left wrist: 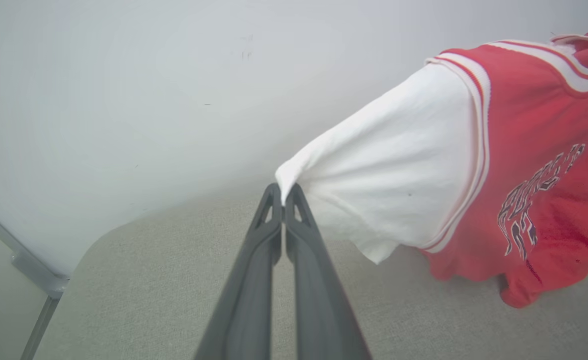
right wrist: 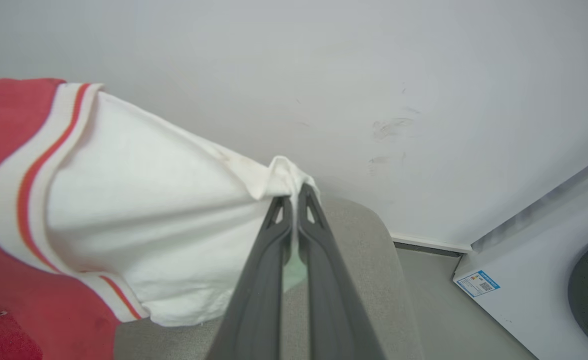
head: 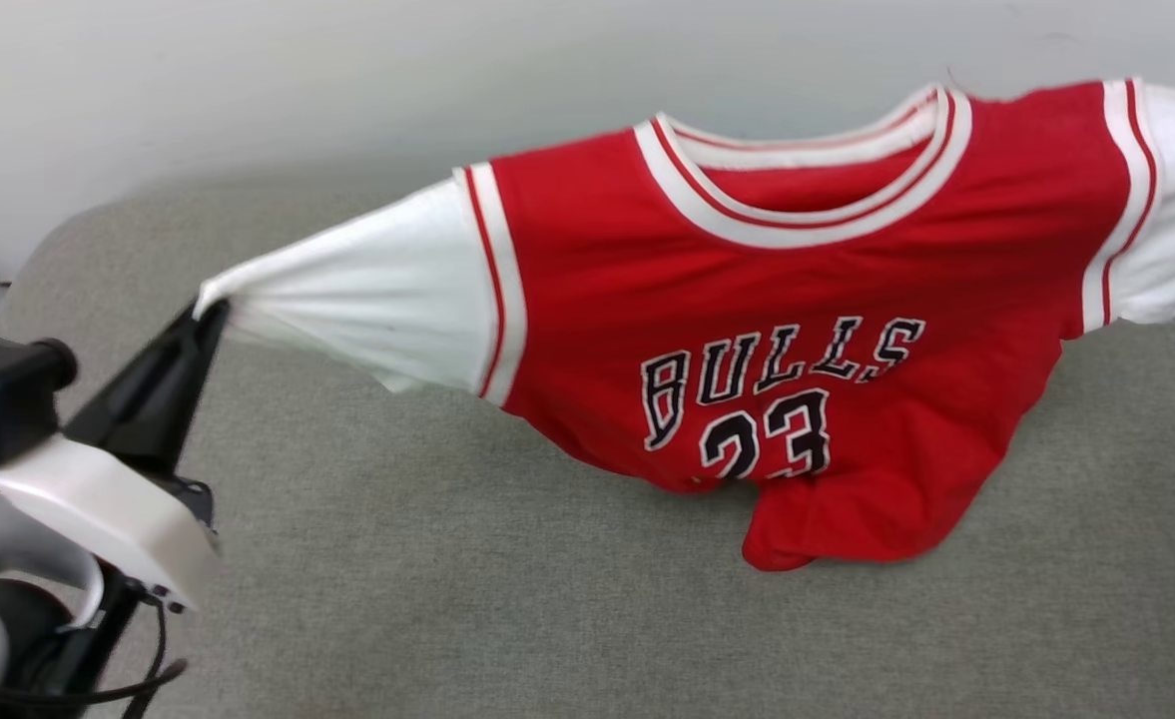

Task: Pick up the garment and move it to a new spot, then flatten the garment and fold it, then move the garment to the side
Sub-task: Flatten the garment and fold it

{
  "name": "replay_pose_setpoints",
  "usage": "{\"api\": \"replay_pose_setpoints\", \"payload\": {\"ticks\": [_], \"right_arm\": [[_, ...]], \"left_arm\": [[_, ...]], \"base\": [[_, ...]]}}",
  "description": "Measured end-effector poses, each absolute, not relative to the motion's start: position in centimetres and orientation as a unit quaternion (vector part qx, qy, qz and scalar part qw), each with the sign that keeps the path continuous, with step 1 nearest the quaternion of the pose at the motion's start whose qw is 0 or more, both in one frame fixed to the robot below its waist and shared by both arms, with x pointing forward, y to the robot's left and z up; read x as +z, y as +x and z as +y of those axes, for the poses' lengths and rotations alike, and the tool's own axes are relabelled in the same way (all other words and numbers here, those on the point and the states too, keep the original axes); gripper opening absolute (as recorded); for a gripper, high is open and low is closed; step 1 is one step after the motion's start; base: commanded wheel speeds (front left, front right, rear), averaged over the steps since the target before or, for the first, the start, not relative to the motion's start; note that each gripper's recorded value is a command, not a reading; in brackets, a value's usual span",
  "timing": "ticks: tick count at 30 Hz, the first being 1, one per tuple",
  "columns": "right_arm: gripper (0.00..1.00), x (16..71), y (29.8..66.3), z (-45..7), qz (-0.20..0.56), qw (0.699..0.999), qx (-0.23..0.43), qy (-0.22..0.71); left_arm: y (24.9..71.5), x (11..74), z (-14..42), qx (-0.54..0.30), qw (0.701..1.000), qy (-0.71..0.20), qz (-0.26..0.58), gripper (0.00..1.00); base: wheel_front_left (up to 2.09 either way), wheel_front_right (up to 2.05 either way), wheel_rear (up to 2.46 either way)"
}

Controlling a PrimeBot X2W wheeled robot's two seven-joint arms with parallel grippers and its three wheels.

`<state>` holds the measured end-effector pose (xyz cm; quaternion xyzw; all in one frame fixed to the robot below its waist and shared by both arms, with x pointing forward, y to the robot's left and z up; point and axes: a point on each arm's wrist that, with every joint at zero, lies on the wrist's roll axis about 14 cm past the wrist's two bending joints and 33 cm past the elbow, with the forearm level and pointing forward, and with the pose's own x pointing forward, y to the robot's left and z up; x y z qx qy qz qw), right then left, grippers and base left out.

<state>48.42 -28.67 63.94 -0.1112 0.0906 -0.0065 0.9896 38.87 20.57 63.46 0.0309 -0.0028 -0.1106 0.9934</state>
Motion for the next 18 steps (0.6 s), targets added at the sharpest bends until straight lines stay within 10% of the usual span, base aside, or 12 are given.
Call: {"api": "replay_pose_setpoints", "payload": {"ticks": [18], "right_arm": [[0.00, 72.9, 47.0, -28.0, -0.054, 0.995, -0.009, -0.083]], "left_arm": [[39.6, 76.7, 22.4, -0.083, 0.970, 0.066, -0.220, 0.00]], "base": [[0.00, 0.00, 0.00]]}}
